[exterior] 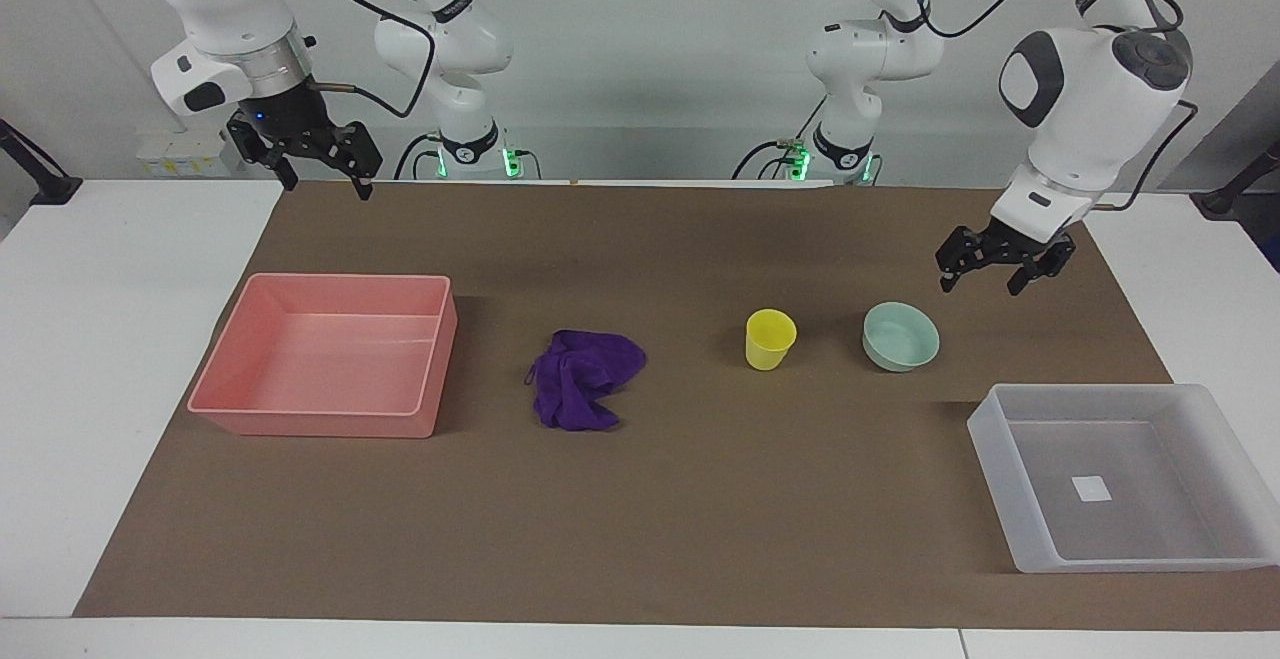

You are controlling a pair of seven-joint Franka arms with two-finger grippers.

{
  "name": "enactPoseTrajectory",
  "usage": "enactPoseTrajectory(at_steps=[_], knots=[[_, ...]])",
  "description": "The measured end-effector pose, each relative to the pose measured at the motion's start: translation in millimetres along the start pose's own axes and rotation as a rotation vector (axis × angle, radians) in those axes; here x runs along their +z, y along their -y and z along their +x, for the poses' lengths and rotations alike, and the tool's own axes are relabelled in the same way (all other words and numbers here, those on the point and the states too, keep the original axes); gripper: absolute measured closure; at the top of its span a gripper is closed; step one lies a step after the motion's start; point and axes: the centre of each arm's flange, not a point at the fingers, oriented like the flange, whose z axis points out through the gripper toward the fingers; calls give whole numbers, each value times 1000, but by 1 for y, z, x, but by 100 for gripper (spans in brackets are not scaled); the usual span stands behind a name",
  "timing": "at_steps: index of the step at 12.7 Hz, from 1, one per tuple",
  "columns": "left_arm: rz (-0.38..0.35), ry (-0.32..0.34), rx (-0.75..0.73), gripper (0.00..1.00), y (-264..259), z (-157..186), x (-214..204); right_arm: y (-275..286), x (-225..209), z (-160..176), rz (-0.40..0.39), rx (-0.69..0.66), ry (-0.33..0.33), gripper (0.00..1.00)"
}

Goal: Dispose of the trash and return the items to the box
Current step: 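Grasp the green bowl with the left gripper while the right gripper moves out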

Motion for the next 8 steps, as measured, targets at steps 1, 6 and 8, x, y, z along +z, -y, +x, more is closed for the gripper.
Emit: enactPoseTrajectory(at_steps=[1, 6, 8], knots=[[-4, -1, -8, 0, 4, -3, 19, 0, 3, -1, 0, 0, 6, 0], [-46, 8, -34, 0, 16, -14, 100, 25, 32, 10, 17, -35, -78, 0], [-46, 23, -35, 0, 24, -21, 123, 55, 50, 16, 38, -38, -94, 0]])
